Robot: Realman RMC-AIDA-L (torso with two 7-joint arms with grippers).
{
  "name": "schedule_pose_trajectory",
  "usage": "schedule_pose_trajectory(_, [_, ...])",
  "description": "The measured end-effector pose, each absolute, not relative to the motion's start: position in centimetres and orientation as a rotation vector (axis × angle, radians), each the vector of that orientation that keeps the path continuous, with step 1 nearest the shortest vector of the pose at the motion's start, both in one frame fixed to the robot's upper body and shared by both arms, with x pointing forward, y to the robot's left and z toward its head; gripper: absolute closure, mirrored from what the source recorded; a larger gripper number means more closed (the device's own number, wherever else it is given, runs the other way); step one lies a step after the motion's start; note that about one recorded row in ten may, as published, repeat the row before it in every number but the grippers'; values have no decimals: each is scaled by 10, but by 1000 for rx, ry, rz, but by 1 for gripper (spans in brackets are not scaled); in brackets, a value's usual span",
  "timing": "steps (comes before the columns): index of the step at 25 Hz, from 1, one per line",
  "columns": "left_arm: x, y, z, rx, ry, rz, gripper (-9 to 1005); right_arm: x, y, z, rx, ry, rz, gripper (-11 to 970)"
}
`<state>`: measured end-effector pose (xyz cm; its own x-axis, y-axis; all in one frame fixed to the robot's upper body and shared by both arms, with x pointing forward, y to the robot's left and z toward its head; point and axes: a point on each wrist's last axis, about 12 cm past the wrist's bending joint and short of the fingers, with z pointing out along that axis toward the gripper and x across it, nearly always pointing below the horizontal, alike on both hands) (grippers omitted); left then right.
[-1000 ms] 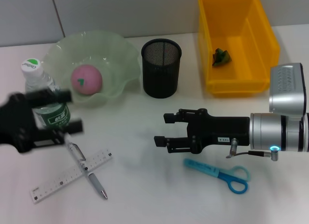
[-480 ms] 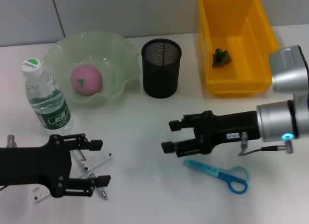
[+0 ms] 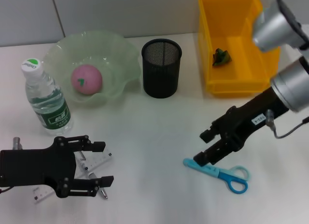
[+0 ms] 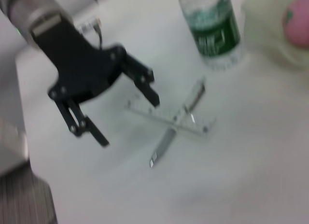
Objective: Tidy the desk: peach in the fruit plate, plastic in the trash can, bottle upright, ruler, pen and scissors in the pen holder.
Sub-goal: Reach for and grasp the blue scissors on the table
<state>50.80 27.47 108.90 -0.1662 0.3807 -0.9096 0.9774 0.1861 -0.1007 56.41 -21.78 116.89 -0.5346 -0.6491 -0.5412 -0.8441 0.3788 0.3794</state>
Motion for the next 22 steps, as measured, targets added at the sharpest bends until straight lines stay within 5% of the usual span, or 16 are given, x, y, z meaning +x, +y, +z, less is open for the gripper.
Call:
schedule_pose_trajectory(10, [512,275,1086,1263,1709,-936,195,577,-169,1194,-1623,2595,378,202])
schedule_pose_trajectory(22, [511,278,1081,1251,1730,-932,195,568,-133,1161,-1798,2583,149,202])
